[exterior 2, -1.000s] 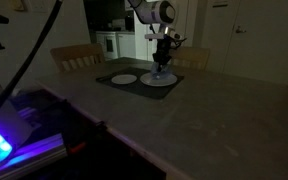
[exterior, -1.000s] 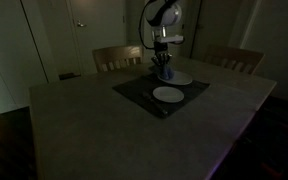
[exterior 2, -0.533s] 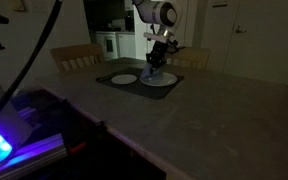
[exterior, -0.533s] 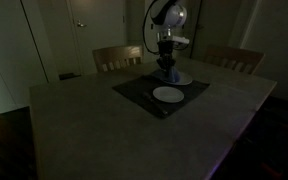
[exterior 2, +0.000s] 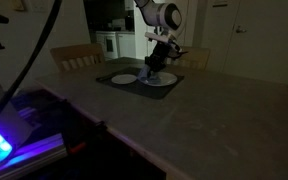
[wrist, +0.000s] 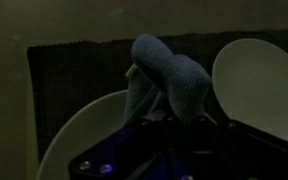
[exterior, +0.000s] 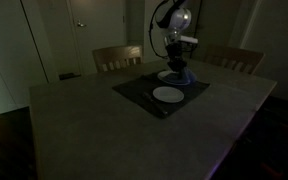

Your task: Use the blue towel to wipe the plate on the right

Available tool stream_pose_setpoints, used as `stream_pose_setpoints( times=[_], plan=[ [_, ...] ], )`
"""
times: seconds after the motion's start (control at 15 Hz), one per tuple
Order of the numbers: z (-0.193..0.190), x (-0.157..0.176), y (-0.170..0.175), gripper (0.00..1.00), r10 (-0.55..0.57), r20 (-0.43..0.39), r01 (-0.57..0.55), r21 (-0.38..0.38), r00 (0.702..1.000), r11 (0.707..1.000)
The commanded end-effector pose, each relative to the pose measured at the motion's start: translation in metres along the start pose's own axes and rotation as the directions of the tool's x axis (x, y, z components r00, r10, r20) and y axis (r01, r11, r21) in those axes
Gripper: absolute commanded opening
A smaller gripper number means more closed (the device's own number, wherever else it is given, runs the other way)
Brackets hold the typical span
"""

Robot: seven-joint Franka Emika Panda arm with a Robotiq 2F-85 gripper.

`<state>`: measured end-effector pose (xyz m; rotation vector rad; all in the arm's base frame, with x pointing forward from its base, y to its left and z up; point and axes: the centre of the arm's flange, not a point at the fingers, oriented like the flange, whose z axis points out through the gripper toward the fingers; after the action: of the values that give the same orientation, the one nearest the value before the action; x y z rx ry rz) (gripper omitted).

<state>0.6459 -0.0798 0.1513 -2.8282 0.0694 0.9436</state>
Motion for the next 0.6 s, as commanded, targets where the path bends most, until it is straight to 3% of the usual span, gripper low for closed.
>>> stream_pose_setpoints(
  times=[0.0,0.13,0.27,0.53],
  plan=[
    [-0.002,-0.016,0.007,0.02,0.141,0.021,-0.136,-0.142,0.990,0.980],
    [-0.004,-0.017,0.010,0.02,0.194,-0.010,-0.191,-0.226,0.981,0.955],
    [-0.006,-0.016,0.008,0.02,0.223,-0.101,-0.243,-0.281,0.970,0.928],
    [-0.012,-0.003,-0.004,0.02,0.215,-0.330,-0.318,-0.296,0.919,0.901]
  ],
)
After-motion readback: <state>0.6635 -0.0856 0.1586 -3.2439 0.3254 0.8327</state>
